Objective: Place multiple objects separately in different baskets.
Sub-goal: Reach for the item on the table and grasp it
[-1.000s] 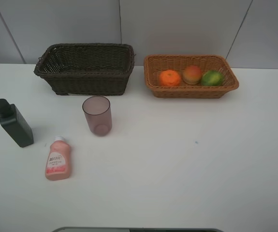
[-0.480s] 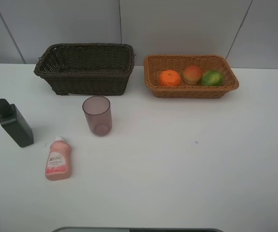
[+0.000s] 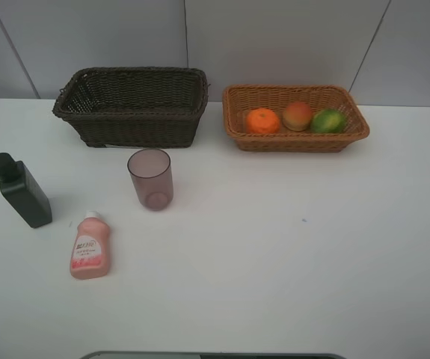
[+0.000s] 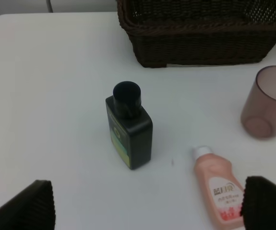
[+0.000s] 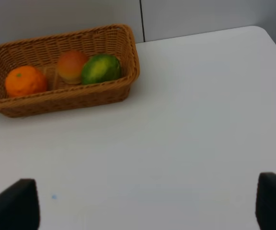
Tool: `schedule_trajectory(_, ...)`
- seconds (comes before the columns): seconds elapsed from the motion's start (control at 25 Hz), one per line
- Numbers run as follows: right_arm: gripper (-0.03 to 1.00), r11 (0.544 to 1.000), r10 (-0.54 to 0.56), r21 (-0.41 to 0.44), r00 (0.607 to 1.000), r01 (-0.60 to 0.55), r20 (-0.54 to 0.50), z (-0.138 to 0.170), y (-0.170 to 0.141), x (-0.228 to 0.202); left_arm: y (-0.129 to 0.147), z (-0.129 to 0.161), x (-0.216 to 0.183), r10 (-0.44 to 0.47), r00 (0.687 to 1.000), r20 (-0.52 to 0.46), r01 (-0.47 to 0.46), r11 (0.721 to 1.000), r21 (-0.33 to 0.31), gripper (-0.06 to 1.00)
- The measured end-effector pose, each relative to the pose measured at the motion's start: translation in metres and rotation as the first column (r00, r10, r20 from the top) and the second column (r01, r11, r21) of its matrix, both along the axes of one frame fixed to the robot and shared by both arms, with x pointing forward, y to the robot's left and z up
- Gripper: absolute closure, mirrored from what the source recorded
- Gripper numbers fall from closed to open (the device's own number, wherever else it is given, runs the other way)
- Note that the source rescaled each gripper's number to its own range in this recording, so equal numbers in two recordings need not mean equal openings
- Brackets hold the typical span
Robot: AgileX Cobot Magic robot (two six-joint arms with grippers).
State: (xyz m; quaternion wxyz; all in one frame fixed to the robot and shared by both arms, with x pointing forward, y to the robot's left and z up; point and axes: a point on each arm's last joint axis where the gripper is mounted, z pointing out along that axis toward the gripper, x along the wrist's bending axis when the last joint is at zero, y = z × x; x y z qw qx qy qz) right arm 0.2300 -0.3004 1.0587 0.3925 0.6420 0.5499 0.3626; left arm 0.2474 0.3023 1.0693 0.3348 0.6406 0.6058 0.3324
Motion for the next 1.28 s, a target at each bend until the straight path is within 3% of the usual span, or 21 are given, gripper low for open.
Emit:
schedule_trajectory(0.16,-0.03,1.000,0.000,0.000,1.000,0.000,0.000,0.000,0.000,0.000,0.001,0.021,0.038,0.018,0.993,-0.114,-0.015,1.000,0.027,-0.06)
schedule_trajectory(0.32,-0.03,1.000,0.000,0.000,1.000,0.000,0.000,0.000,0.000,0.000,-0.001,0.032,0.093,0.045,0.962,-0.268,-0.041,0.999,0.021,-0.06)
schedule_trajectory(0.56,-0.03,1.000,0.000,0.000,1.000,0.000,0.000,0.000,0.000,0.000,-0.005,0.017,0.174,0.124,0.861,-0.492,-0.153,0.988,-0.020,-0.06)
schedule_trajectory(0.72,-0.03,1.000,0.000,0.000,1.000,0.000,0.000,0.000,0.000,0.000,-0.007,0.004,0.209,0.133,0.813,-0.566,-0.166,0.986,-0.007,-0.06)
schedule_trajectory(1.0,-0.03,1.000,0.000,0.000,1.000,0.000,0.000,0.000,0.000,0.000,-0.009,-0.024,0.235,0.152,0.752,-0.641,-0.197,0.980,0.001,-0.06)
schedule_trajectory(1.28,-0.03,1.000,0.000,0.000,1.000,0.000,0.000,0.000,0.000,0.000,-0.002,-0.040,0.250,0.316,0.704,-0.636,-0.390,0.920,0.024,-0.06)
